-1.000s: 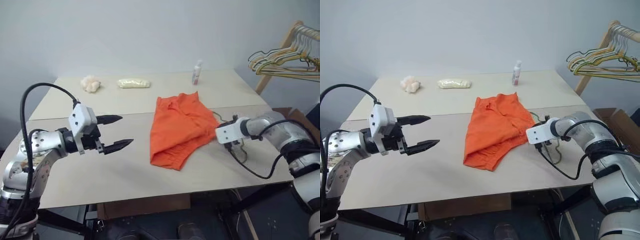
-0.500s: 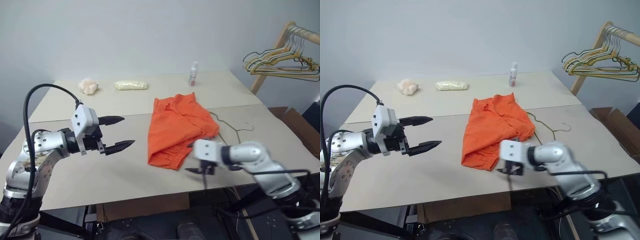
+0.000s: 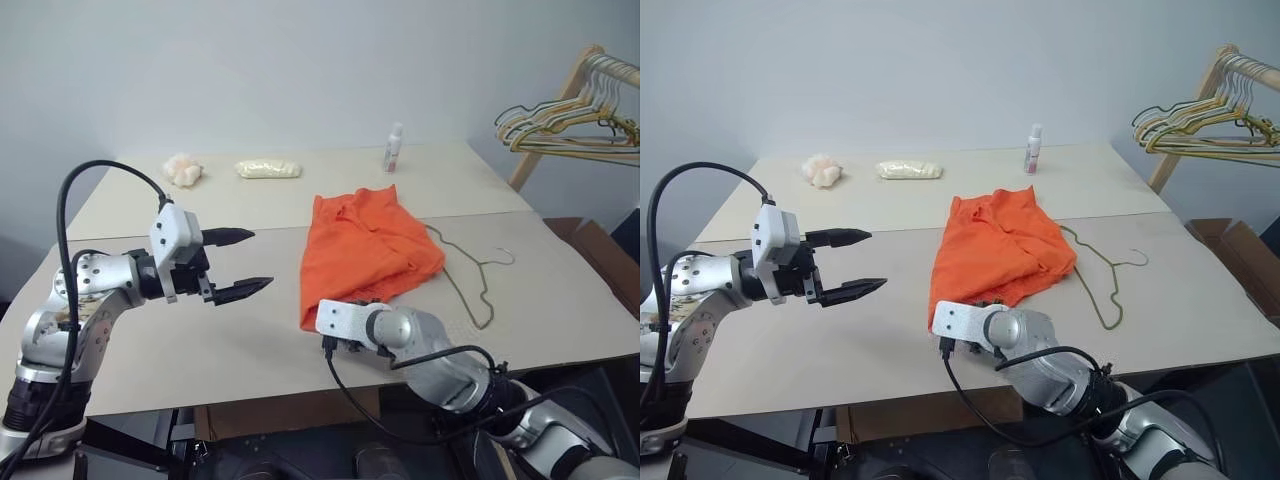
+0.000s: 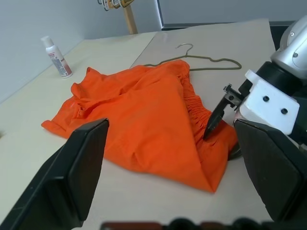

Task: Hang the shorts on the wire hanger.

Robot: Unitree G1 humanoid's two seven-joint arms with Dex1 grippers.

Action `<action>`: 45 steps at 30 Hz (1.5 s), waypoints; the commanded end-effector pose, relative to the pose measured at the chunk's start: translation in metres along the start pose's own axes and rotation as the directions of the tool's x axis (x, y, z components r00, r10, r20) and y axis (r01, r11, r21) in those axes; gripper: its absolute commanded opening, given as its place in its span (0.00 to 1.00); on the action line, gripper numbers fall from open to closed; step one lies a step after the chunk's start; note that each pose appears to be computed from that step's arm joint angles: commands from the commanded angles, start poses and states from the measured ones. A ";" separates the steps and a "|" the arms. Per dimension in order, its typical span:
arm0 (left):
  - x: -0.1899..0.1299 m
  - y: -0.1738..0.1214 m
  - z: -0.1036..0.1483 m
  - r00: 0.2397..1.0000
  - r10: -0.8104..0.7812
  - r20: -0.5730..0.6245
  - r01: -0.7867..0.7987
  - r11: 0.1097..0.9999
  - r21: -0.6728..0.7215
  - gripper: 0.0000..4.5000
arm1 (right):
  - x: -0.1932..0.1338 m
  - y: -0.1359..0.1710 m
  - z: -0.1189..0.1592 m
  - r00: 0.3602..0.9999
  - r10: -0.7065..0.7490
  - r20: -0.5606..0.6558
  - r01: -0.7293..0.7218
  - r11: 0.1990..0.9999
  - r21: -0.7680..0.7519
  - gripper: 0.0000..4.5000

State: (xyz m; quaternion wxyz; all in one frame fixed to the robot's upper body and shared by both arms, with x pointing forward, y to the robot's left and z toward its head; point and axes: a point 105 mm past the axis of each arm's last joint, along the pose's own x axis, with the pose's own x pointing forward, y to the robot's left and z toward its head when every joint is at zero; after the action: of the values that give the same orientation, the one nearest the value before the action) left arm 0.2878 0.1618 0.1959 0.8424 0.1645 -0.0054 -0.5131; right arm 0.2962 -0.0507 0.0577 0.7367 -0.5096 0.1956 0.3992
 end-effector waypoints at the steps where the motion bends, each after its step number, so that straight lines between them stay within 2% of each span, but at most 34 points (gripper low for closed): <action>1: 0.000 0.000 0.010 1.000 0.004 0.022 -0.005 0.999 0.044 1.00 | -0.005 -0.017 -0.027 0.994 -0.076 -0.084 0.071 0.995 -0.066 0.25; 4: 0.001 -0.001 0.009 1.000 0.006 0.024 -0.007 0.999 0.041 1.00 | -0.017 -0.018 -0.043 0.996 -0.056 -0.071 0.042 0.982 -0.183 0.02; 6: 0.000 -0.002 0.009 1.000 0.006 0.025 -0.007 0.999 0.040 1.00 | -0.024 -0.014 -0.052 1.000 -0.007 -0.031 -0.001 0.961 -0.278 0.01; 11: 0.002 -0.003 0.009 1.000 -0.002 0.028 0.001 0.999 0.039 1.00 | -0.041 -0.032 -0.095 0.998 0.000 -0.070 -0.029 0.910 -0.413 0.01; 15: 0.005 -0.004 0.009 0.999 -0.012 0.033 0.011 0.999 0.038 1.00 | -0.049 -0.044 -0.115 0.997 0.012 -0.072 -0.040 0.914 -0.404 0.01; 16: 0.006 -0.004 0.009 0.999 -0.015 0.035 0.014 0.999 0.037 1.00 | -0.050 -0.045 -0.117 0.999 0.024 -0.047 -0.042 0.897 -0.440 0.01; 19: 0.008 -0.006 0.010 0.999 -0.023 0.041 0.021 0.999 0.036 1.00 | -0.052 -0.043 -0.120 0.998 0.058 -0.010 -0.057 0.895 -0.442 0.18; 23: 0.010 -0.007 0.010 0.999 -0.030 0.043 0.028 0.999 0.036 1.00 | -0.054 -0.040 -0.122 0.996 0.089 0.008 -0.077 0.904 -0.420 0.49; 26: 0.010 -0.006 0.011 0.999 -0.031 0.045 0.030 0.999 0.037 1.00 | -0.058 -0.043 -0.116 0.996 0.070 0.050 -0.054 0.961 -0.270 0.71; 28: 0.009 -0.006 0.011 0.999 -0.032 0.043 0.031 0.999 0.038 1.00 | -0.065 -0.041 -0.118 0.996 0.069 0.048 -0.056 0.972 -0.228 0.88; 30: 0.009 -0.005 0.012 0.999 -0.033 0.042 0.032 0.999 0.039 1.00 | -0.069 -0.036 -0.125 0.997 0.079 0.007 -0.075 0.968 -0.238 0.99; 36: 0.015 -0.007 0.013 0.997 -0.054 0.050 0.052 0.998 0.043 1.00 | -0.051 -0.039 -0.139 0.993 -0.048 -0.111 0.022 0.974 -0.224 0.99; 40: 0.026 -0.013 0.016 0.992 -0.113 0.062 0.109 0.992 0.058 1.00 | -0.047 -0.038 -0.135 0.991 -0.055 -0.120 0.027 0.974 -0.224 0.79; 45: 0.043 -0.017 0.022 0.980 -0.175 0.095 0.168 0.983 0.078 1.00 | -0.047 -0.034 -0.134 0.992 -0.047 -0.121 0.015 0.967 -0.254 0.41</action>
State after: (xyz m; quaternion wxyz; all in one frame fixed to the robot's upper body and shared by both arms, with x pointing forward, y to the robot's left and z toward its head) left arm 0.2898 0.1156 0.1950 0.7954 0.1554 -0.0275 -0.5852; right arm 0.3099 -0.1913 0.0571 0.6634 -0.6187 0.1752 0.3825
